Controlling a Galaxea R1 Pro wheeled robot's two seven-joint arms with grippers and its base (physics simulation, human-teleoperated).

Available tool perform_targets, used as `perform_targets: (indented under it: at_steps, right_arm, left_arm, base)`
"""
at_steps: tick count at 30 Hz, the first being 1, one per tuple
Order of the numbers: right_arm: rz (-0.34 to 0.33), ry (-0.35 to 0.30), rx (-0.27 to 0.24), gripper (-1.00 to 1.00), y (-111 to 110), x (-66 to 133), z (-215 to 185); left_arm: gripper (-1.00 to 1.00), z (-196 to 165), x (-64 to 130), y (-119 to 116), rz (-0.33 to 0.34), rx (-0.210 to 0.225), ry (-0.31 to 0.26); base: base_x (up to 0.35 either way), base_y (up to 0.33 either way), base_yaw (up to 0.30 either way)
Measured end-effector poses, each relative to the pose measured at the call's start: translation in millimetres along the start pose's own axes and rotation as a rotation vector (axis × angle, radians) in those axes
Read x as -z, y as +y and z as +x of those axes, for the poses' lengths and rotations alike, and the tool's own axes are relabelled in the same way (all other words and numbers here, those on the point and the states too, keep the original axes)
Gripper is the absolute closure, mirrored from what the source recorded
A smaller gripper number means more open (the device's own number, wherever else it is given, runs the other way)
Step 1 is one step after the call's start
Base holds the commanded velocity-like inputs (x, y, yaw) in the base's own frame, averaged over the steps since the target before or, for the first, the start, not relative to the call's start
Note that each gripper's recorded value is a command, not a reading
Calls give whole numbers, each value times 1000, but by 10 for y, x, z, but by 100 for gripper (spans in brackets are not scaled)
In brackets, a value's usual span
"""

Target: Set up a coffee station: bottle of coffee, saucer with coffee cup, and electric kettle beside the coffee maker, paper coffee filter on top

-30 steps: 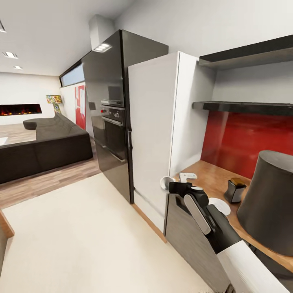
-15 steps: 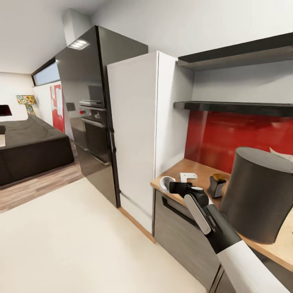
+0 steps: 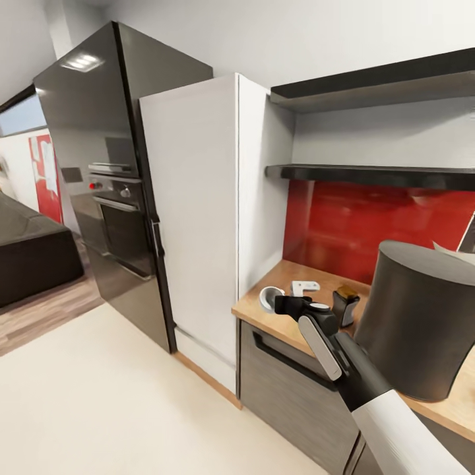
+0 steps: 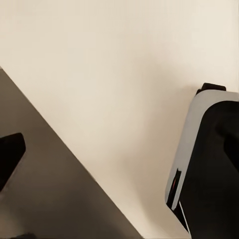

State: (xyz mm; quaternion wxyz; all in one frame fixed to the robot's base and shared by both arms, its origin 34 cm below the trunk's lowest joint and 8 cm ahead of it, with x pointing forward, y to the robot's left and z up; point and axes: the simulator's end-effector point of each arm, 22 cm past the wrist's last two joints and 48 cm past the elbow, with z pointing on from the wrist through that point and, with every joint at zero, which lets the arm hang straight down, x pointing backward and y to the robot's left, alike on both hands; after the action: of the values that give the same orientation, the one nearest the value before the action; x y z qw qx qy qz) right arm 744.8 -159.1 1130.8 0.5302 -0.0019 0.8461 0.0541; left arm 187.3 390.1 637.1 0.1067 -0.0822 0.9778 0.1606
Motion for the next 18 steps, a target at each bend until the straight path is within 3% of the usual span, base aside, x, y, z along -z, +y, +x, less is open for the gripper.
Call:
perform_targets:
  at_steps: [10,14,16,18]
  right_arm:
    - [1,1,0,100,-2,0,10]
    - [0,1,0,100,-1,-1,10]
    - [0,1,0,100,0,-2,9]
    - [-1,2,0,100,1,-4,12]
  left_arm:
    - [-100,-1,0,3,0,1,0]
    - [-100,-13,-3,12,-1,-1,-3]
    - [-100,-81,-13,52,-6,0,-21]
    - [-100,-298,-31,109,-7,3,-74]
  base:
    - [281,227,-272]
    - [267,246,-66]
    - [207,274,-18]
    - [116,230,-8]
